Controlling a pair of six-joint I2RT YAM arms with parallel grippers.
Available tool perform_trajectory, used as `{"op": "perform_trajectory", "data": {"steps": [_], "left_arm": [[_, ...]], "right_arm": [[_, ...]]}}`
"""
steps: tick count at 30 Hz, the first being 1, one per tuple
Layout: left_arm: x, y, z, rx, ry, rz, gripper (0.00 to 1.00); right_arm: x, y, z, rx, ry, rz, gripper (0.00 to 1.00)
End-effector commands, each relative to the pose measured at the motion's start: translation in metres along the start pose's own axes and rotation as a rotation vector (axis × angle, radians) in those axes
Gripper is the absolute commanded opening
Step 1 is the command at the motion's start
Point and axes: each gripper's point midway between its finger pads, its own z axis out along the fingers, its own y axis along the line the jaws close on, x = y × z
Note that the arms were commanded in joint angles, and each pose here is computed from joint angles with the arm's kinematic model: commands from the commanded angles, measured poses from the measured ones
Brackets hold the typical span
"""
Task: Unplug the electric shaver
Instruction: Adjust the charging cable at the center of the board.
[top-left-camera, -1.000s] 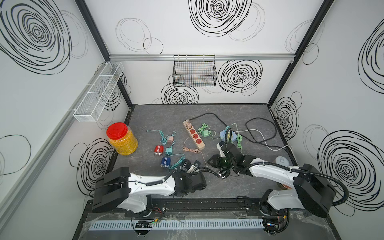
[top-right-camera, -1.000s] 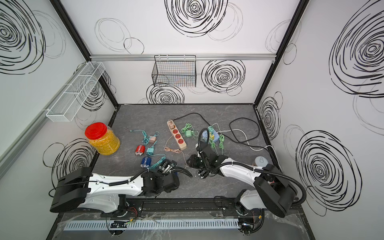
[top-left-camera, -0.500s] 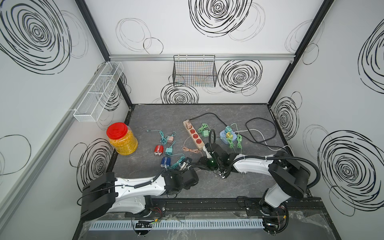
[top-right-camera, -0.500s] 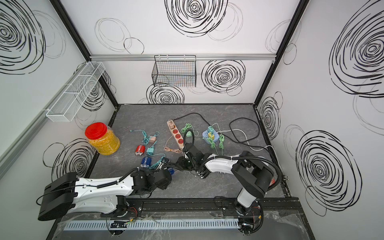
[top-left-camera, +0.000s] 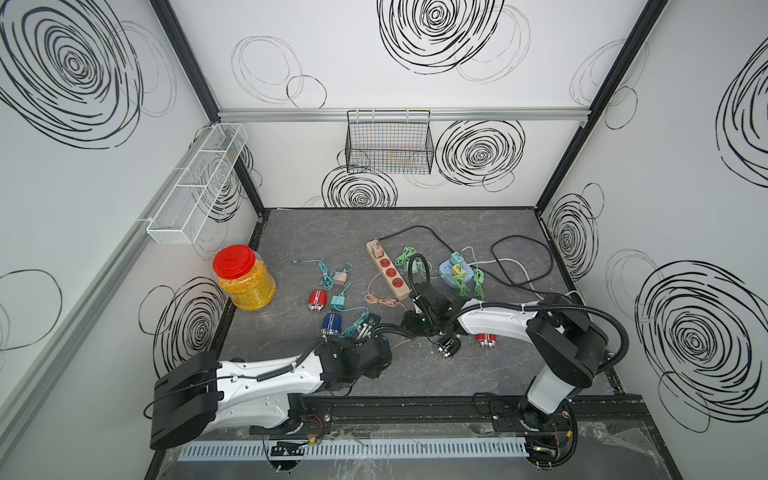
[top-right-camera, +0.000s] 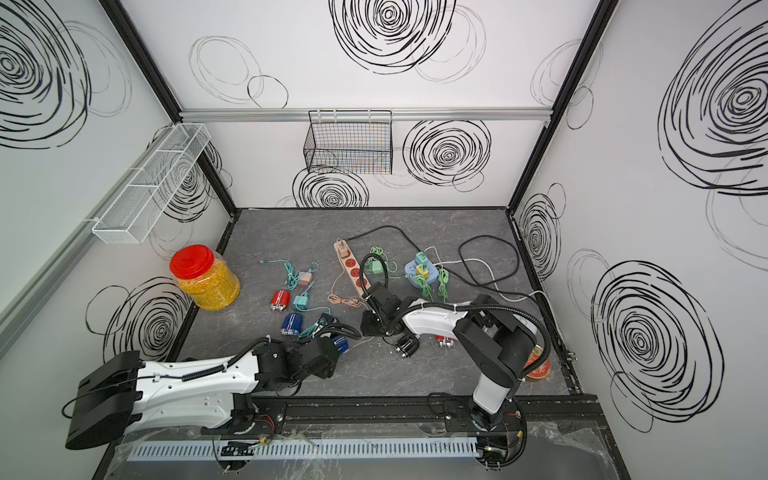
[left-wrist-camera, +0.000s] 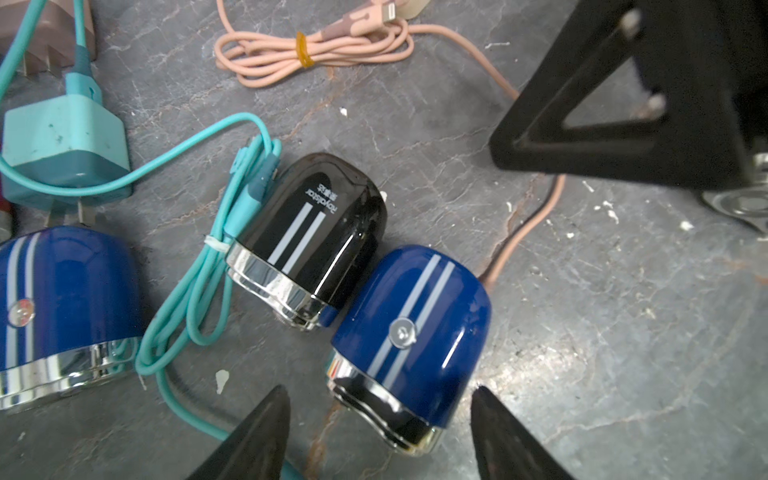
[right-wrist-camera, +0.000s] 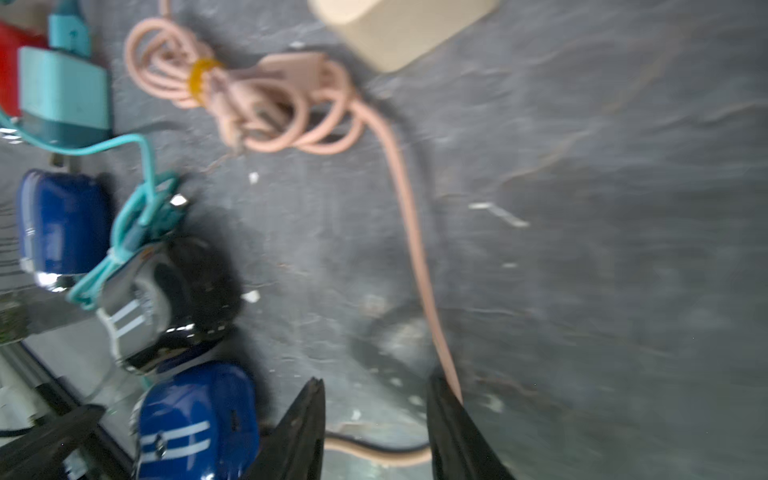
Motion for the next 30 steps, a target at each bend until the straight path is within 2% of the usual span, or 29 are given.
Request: {"op": "perform_trajectory", "data": {"steps": [1, 6, 8, 11, 14, 17, 20, 26, 30], "left_arm": [[-0.003, -0.007, 0.002, 0.024, -0.004, -0.014, 0.72], [-0.009, -0.003, 0.003, -0.01, -0.024, -0.015, 0.72], [-0.012, 0.006, 0.005, -0.052, -0.028, -0.023, 0.72], [-0.02, 0.027, 0.004, -0.136, -0.044, -0.045, 0.72], [-0.032, 0.028, 0.0, -0.109, -0.084, -0.08, 0.71], [-0.041, 0.028, -0.004, -0.088, -0.113, -0.109, 0.71], [-0.045, 0.029, -0.003, -0.081, -0.118, -0.123, 0.71], [-0.037, 0.032, 0.004, -0.106, -0.077, -0.105, 0.71], [-0.055, 0.032, -0.006, -0.072, -0.12, -0.161, 0.71]], "right_arm": [[0.01, -0.045, -0.01, 0.148, 0.04, -0.009, 0.45], [0.002, -0.047, -0.012, 0.136, 0.035, -0.008, 0.44], [-0.001, -0.034, -0.013, 0.081, 0.026, -0.019, 0.45], [-0.008, -0.028, -0.019, 0.079, 0.005, -0.032, 0.45], [-0.015, -0.022, -0.025, 0.061, -0.01, -0.048, 0.45], [-0.017, 0.009, -0.034, -0.086, -0.03, -0.074, 0.46], [-0.022, 0.033, -0.043, -0.165, -0.043, -0.097, 0.47], [-0.036, 0.05, -0.06, -0.201, -0.093, -0.1, 0.48], [-0.049, 0.055, -0.073, -0.194, -0.143, -0.113, 0.5]]}}
